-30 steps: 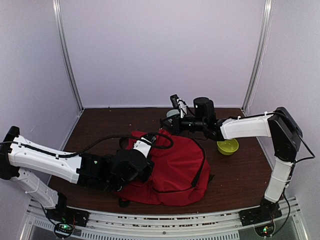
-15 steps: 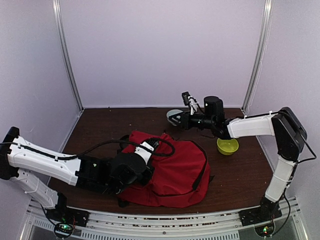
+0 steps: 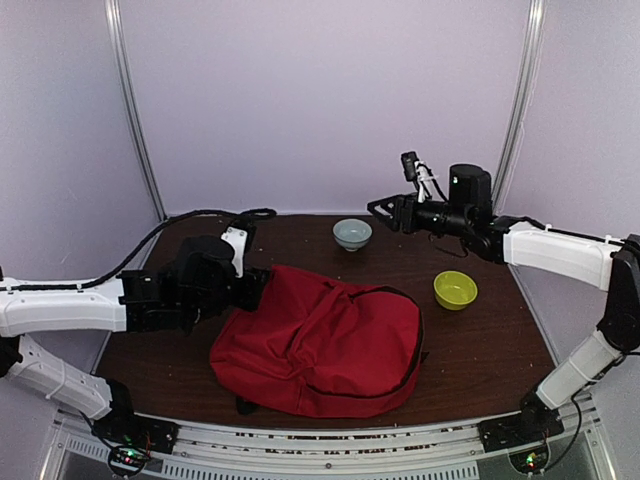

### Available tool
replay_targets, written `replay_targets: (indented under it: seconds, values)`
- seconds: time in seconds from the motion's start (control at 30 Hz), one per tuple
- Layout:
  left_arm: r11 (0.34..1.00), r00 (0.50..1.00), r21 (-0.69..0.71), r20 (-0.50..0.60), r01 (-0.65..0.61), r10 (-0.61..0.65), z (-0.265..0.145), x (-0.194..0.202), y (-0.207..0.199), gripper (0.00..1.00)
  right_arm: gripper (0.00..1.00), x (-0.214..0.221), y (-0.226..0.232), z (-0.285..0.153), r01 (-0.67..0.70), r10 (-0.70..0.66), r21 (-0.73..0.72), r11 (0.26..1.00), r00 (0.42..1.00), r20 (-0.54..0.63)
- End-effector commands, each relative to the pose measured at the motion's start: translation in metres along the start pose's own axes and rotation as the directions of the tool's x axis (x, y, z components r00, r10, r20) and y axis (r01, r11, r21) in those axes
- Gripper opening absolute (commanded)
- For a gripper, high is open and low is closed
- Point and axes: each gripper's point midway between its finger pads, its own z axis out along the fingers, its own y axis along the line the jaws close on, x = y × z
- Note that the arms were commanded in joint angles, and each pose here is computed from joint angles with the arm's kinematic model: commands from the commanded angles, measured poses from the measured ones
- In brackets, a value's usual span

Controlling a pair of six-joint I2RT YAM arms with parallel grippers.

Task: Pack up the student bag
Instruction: Adjust the student bag at the center of the board.

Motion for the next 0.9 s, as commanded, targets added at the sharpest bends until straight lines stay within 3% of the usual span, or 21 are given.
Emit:
replay_targets:
  seconds: [0.0,0.1,0.27,0.4,0.6,0.77,0.87]
  values:
    - [0.999,0.999,-0.030,-0.044,0.026,-0.027,0.000,0.015,0.018,0.41,0.51,0.085,0.023,0.001,-0.104,0.105,0.017,0.994,0.947,-0.305]
    - [0.998,0.998,-0.061,-0.050,0.028,-0.031,-0.001,0.019,0.029,0.49,0.49,0.136,0.042,-0.001,-0.095,0.095,0.024,0.995,0.881,-0.463]
    - [0.995,0.986,-0.072,-0.149,0.070,-0.081,0.024,0.055,0.042,0.55,0.46,0.198,0.070,0.006,-0.075,0.041,-0.032,0.997,0.797,-0.603]
    - [0.994,0.969,-0.064,-0.226,0.087,-0.099,0.043,0.087,0.042,0.66,0.45,0.216,0.080,0.021,-0.077,0.033,-0.043,0.996,0.777,-0.629]
    - [0.968,0.939,-0.210,-0.282,0.139,-0.196,0.050,0.126,0.075,0.68,0.44,0.243,0.088,0.064,-0.045,0.007,-0.041,0.998,0.760,-0.650]
    - [0.956,0.934,-0.251,-0.282,0.150,-0.221,0.035,0.140,0.091,0.67,0.48,0.204,0.091,0.071,0.017,-0.043,-0.049,0.999,0.803,-0.594]
    - [0.953,0.940,-0.274,-0.270,0.131,-0.207,0.025,0.130,0.108,0.69,0.62,0.137,0.078,0.053,0.072,-0.072,-0.020,0.997,0.865,-0.496]
